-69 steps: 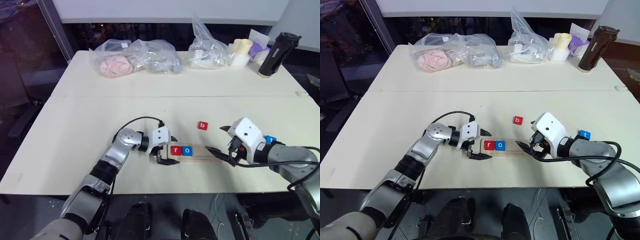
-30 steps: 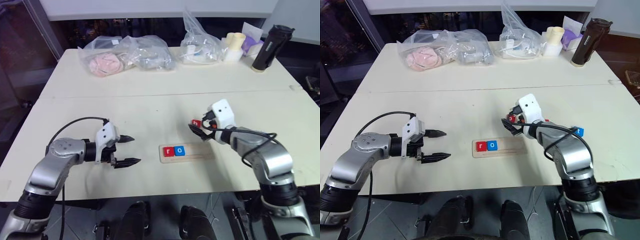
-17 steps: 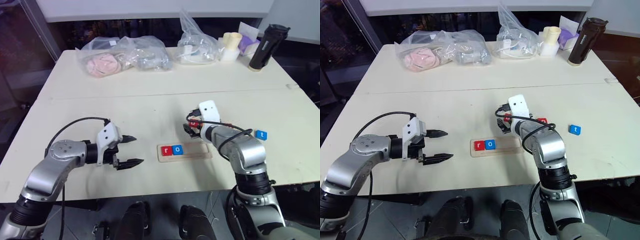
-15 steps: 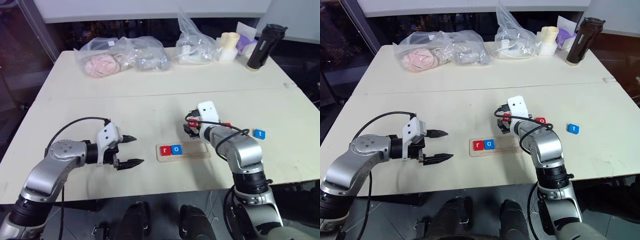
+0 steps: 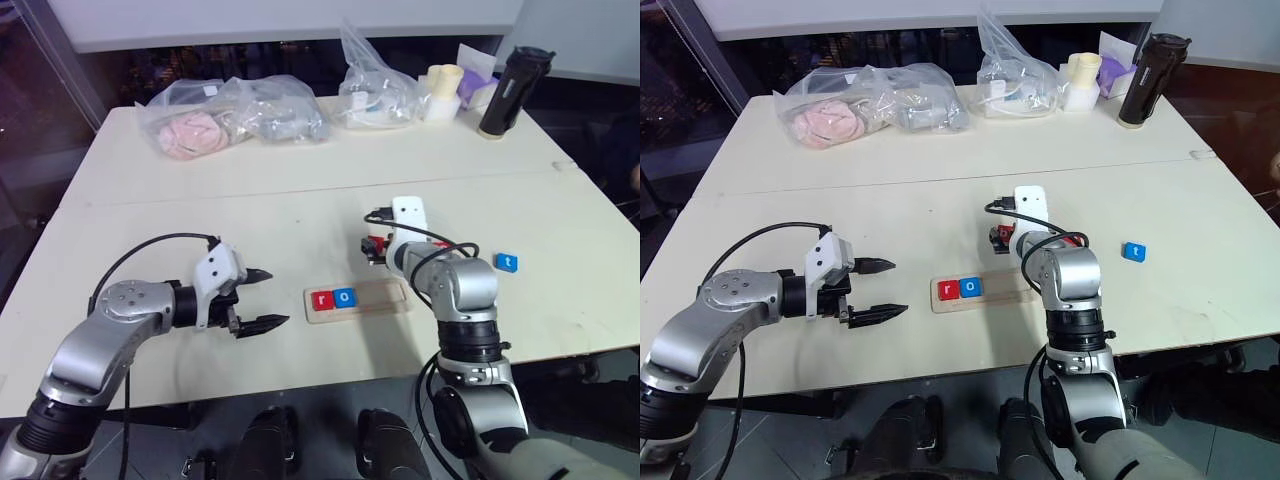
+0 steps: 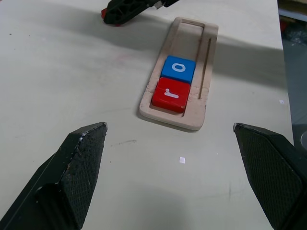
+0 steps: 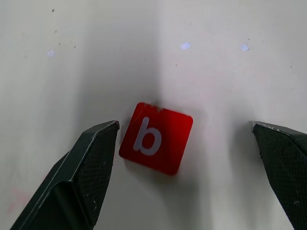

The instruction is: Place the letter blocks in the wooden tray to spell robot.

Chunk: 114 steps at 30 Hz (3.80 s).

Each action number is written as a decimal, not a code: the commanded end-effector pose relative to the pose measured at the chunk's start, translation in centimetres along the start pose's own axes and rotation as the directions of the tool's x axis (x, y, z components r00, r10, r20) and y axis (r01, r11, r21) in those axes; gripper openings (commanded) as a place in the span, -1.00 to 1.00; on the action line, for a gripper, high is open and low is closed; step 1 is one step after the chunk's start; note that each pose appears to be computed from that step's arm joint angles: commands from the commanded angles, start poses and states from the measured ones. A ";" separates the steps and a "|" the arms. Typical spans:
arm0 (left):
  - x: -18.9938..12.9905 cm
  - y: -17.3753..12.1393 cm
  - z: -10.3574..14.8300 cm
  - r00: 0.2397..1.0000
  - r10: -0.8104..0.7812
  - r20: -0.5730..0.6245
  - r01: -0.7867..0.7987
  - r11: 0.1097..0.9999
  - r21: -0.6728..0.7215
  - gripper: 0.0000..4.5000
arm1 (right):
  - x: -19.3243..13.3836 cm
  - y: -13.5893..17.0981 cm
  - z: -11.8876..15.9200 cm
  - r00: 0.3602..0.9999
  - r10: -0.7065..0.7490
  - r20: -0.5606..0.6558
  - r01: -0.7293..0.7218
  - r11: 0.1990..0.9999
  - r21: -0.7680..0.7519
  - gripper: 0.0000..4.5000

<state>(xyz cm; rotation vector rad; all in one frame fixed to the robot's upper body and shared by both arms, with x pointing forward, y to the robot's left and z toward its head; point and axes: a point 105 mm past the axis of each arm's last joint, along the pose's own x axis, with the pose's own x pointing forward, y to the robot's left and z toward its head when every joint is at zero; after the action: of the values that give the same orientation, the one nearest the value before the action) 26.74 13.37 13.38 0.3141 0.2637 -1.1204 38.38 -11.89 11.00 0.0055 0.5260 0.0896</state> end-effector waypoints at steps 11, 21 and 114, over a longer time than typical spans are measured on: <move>0.1 0.2 0.8 0.999 0.018 0.027 -0.019 0.999 0.034 1.00 | 1.0 1.7 -0.9 0.999 -0.026 -0.037 0.022 0.992 -0.122 0.76; 0.4 0.2 0.7 0.999 0.013 0.030 -0.014 0.999 0.034 1.00 | 0.6 0.8 -1.2 0.997 -0.030 -0.074 0.025 0.998 -0.061 -0.48; 1.1 -1.3 -0.9 0.996 -0.085 0.031 0.085 0.996 0.025 1.00 | -11.8 -13.6 -2.4 0.848 0.449 -0.283 -0.507 0.532 -0.678 0.96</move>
<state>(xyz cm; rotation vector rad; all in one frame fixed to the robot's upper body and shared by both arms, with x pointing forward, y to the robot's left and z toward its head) 26.27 12.51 11.10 0.2933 0.2714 -1.1972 27.87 -26.62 13.63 -0.6430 0.5545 0.8481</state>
